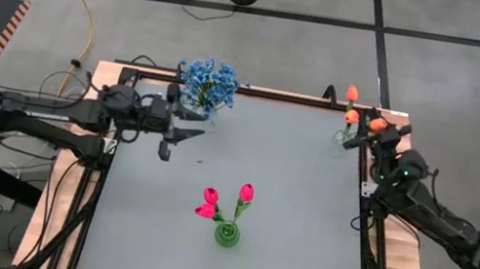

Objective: Sort flowers into vase by color
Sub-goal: Put the orange tulip into the top right transparent vase, then return to Home Position

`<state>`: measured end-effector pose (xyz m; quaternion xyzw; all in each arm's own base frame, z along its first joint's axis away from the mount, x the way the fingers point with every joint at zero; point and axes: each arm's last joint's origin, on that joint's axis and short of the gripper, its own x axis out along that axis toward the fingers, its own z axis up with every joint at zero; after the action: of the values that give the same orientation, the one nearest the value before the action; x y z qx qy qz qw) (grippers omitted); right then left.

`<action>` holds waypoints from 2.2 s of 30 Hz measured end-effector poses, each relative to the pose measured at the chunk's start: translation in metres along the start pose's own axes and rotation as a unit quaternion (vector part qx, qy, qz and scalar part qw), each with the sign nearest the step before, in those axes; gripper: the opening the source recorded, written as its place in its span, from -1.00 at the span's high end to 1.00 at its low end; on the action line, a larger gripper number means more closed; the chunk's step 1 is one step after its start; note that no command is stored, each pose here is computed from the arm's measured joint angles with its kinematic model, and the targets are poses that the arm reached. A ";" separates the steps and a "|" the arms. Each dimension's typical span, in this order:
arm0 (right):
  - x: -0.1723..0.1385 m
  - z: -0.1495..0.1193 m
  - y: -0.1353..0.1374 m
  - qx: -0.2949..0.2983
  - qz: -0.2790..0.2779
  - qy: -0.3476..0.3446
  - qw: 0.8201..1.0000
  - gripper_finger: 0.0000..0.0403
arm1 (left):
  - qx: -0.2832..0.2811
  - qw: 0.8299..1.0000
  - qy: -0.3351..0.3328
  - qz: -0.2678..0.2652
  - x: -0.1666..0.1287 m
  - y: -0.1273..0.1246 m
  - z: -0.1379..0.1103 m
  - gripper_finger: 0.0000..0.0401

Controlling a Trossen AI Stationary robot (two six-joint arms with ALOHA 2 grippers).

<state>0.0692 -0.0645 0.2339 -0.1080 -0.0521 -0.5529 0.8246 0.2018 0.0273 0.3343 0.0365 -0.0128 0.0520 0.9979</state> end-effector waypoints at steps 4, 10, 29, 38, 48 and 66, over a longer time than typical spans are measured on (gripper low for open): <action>-0.001 0.011 -0.004 0.003 0.009 0.046 0.999 -0.02 | 0.010 1.000 0.000 0.007 -0.016 0.000 0.006 0.29; -0.008 0.027 -0.012 0.023 0.024 0.115 0.993 -0.02 | 0.011 0.999 0.019 0.042 -0.039 0.002 0.009 0.29; -0.039 0.077 -0.035 0.091 0.174 0.183 0.963 -0.02 | 0.006 0.995 0.048 0.083 -0.081 0.003 0.010 0.29; -0.048 0.081 -0.039 0.110 0.212 0.221 0.946 -0.02 | -0.004 0.994 0.048 0.100 -0.106 0.003 0.010 0.29; -0.053 0.082 -0.039 0.145 0.259 0.245 0.923 -0.02 | -0.031 0.990 0.090 0.099 -0.122 0.001 0.000 0.29; -0.045 0.060 -0.019 0.208 0.351 0.278 0.870 0.38 | -0.051 0.986 0.125 0.097 -0.097 -0.002 -0.062 0.62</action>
<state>0.0363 -0.0172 0.2851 0.2132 0.1064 -0.2109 0.9480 0.1067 0.0197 0.2693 -0.0226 0.1061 0.1522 0.9824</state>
